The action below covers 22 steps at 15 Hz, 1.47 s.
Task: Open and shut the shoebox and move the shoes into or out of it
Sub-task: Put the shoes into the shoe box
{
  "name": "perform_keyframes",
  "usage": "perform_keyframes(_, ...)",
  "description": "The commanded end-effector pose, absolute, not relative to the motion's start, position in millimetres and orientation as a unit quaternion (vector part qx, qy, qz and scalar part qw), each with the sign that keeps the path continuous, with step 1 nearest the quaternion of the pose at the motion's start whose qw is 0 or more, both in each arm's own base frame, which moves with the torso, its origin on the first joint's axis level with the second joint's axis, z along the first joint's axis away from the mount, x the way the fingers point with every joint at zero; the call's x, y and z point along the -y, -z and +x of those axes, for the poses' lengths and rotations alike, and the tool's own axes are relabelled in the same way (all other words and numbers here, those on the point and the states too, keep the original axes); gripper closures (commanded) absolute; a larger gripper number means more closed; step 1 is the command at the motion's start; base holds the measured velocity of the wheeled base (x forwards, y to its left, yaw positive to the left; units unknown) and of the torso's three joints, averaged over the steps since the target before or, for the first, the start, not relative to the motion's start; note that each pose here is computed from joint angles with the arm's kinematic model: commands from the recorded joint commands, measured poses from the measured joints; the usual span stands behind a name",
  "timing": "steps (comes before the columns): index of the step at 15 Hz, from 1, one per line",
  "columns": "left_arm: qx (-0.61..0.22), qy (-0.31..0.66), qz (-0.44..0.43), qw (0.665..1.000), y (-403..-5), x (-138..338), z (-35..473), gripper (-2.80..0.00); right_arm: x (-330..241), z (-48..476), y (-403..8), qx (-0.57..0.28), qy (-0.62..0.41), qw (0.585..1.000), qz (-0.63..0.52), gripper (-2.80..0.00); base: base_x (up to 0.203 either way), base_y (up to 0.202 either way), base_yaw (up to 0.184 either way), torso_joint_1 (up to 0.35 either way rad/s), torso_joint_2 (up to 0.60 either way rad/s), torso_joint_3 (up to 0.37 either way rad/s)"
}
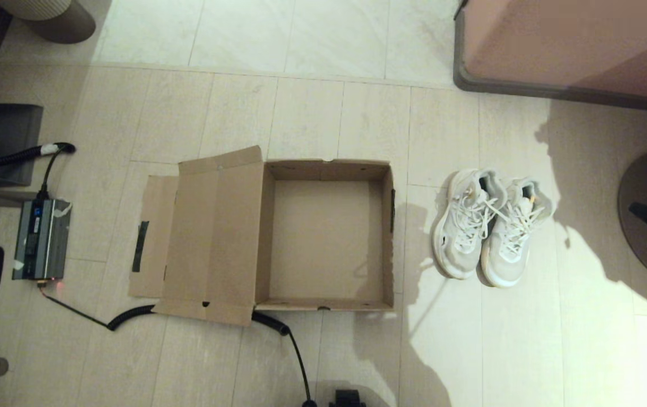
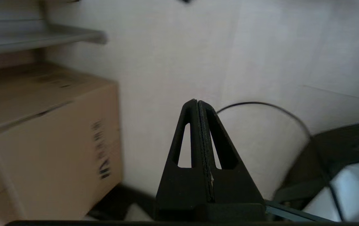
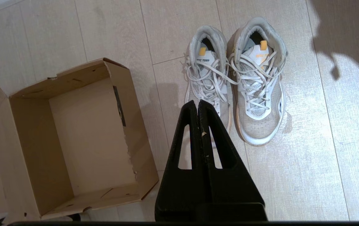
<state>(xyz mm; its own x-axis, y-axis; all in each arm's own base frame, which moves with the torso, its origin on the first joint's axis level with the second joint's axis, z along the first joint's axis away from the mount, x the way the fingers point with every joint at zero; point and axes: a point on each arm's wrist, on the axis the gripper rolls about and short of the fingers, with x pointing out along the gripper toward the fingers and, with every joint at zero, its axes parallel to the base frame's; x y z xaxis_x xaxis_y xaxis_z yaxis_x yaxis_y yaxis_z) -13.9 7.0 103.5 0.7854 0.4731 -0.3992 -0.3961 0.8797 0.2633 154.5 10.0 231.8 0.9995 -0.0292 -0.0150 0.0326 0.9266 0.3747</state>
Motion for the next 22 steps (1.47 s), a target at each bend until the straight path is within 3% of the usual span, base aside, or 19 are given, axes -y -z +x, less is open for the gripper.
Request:
perform_keyframes(1, -0.244, -0.253, 0.09, 0.932, -103.7, -8.1, -12.6, 0.0, -10.1, 153.2, -232.2, -0.002, 0.015, 0.981, 0.192, 0.0, 0.0, 0.0, 0.0, 0.0, 0.0, 0.0)
perform_keyframes(3, -0.253, -0.246, 0.101, 0.93, -103.9, -8.4, -11.0, 0.0, -9.9, 151.4, -230.8, -0.003, 0.015, 0.982, 0.191, 0.0, 0.0, 0.0, 0.0, 0.0, 0.0, 0.0)
perform_keyframes(6, -0.252, -0.128, 0.089, 0.955, -102.9, -4.6, -8.5, 0.0, -10.2, 150.7, -222.8, -0.017, 0.015, 0.981, 0.19, 0.0, 0.0, 0.0, 0.0, 0.0, 0.0, 0.0)
perform_keyframes(10, -0.209, -0.072, 0.101, 0.97, -98.7, -1.9, -15.0, 0.0, -10.9, 156.4, -214.1, -0.037, 0.017, 0.981, 0.188, 0.0, 0.0, 0.0, 0.0, 0.0, 0.0, 0.0)
perform_keyframes(12, -0.15, -0.049, 0.105, 0.982, -97.7, -1.1, -7.1, 0.0, -11.7, 161.6, -210.4, -0.049, 0.017, 0.981, 0.187, 0.0, 0.0, 0.0, 0.0, 0.0, 0.0, 0.0)
perform_keyframes(16, -0.109, 0.029, 0.119, 0.986, -81.9, 1.9, -4.1, 0.0, -14.8, 196.8, -202.6, -0.072, 0.015, 0.983, 0.168, 0.0, 0.0, 0.0, 0.0, 0.0, 0.0, 0.0)
perform_keyframes(19, -0.004, 0.033, 0.129, 0.991, -79.6, 2.0, -21.1, 0.0, -10.2, 243.5, -190.1, -0.098, 0.033, 0.985, 0.136, 0.0, 0.0, 0.0, 0.0, 0.0, 0.0, 0.0)
perform_keyframes(22, 0.017, 0.036, 0.127, 0.991, -79.4, 1.7, -23.7, 0.0, 4.1, 294.7, -198.0, -0.08, 0.059, 0.99, 0.102, 0.0, 0.0, 0.0, 0.0, 0.0, 0.0, 0.0)
